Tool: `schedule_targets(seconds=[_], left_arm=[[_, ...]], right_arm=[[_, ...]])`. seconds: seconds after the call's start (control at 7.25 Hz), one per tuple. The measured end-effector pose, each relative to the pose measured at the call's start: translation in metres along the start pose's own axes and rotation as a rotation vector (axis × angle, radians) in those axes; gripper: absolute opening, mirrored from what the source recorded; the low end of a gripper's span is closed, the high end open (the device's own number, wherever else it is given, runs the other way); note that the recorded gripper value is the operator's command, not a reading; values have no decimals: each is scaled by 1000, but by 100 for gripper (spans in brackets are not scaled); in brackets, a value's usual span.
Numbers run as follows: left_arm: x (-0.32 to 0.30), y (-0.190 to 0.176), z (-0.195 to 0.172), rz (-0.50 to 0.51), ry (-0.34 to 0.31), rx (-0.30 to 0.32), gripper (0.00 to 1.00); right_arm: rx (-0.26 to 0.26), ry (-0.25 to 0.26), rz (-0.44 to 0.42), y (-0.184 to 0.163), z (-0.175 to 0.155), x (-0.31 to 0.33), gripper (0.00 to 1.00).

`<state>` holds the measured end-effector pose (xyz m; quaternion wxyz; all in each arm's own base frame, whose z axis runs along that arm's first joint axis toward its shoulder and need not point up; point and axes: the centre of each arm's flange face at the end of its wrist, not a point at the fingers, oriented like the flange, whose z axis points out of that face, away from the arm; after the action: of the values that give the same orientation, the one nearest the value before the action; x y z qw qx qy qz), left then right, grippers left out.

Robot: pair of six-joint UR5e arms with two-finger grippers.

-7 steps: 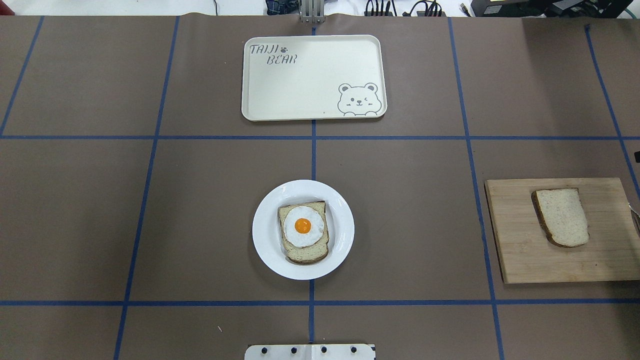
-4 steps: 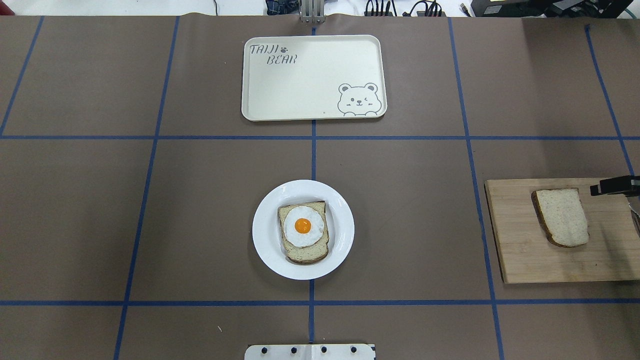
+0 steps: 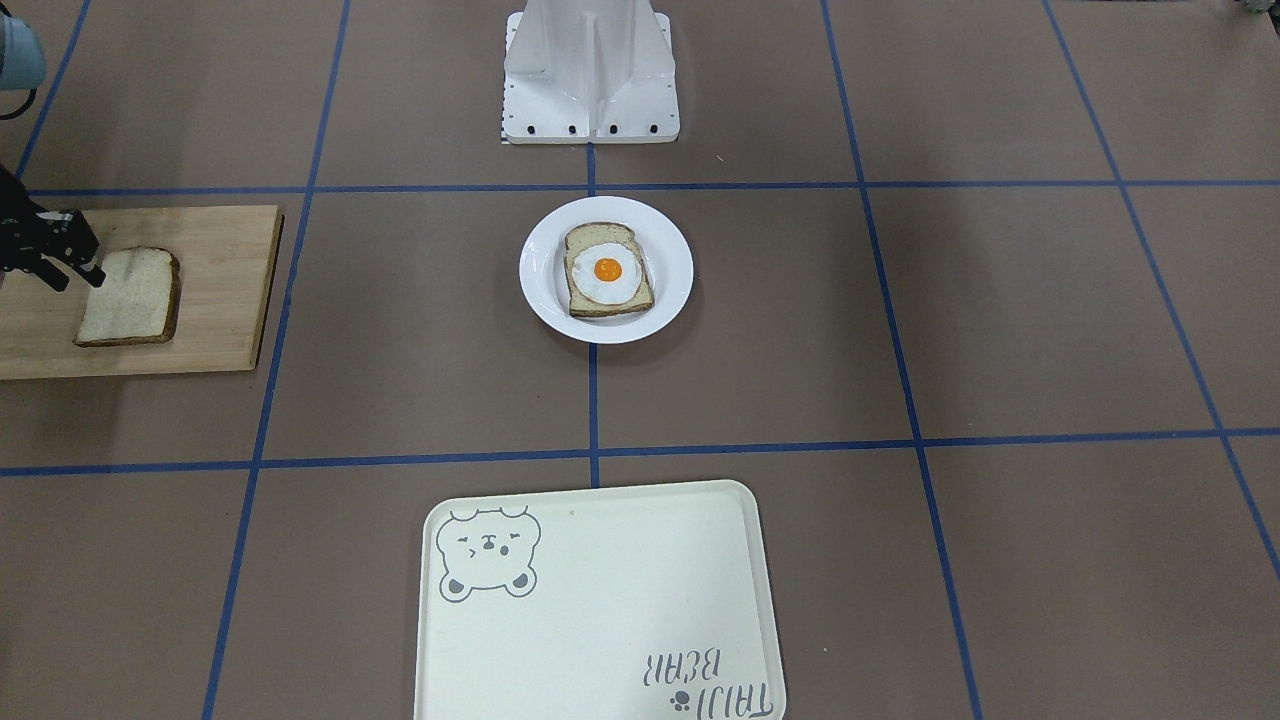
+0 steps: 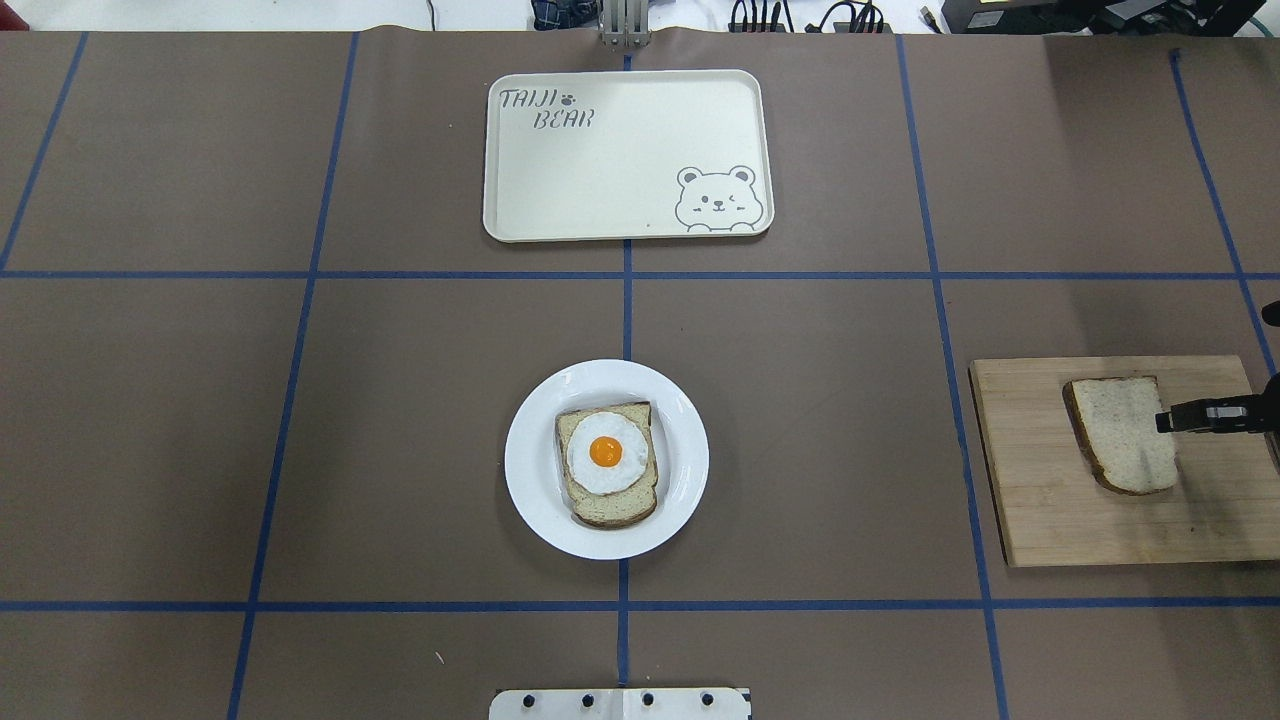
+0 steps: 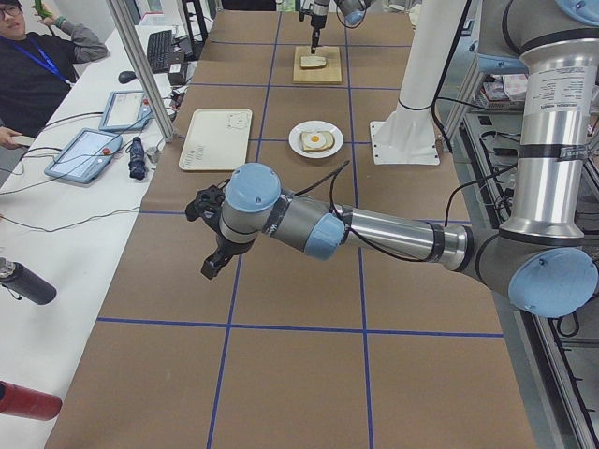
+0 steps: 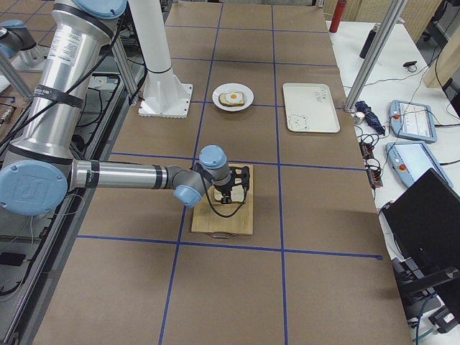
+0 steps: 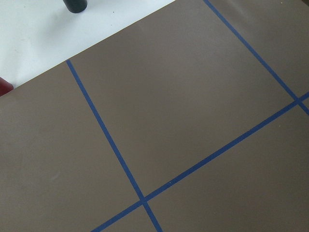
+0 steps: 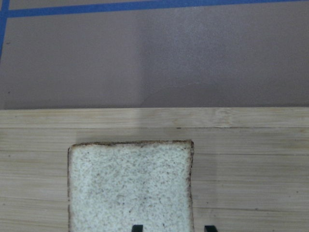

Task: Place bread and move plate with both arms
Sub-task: 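Lower the right gripper onto the plain bread slice on the wooden board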

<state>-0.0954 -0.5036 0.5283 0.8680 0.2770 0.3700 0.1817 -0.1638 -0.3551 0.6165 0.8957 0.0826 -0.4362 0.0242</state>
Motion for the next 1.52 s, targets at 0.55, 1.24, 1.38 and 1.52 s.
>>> schedule_targets(seconds=[0.55,1.24,1.38,1.52], left_arm=[[0,0,0,5,-2,3,99],[0,0,0,11,-4,8,99],[0,0,0,12,-5,8,99],[0,1,0,12,-6,8,99]], right_arm=[[-7,-18,-23,8,23,15,42],[-17,-31,-45,9,27,5,0],[-16,-35,-53,8,26,3,0],[-16,-41,-60,8,25,0,0]])
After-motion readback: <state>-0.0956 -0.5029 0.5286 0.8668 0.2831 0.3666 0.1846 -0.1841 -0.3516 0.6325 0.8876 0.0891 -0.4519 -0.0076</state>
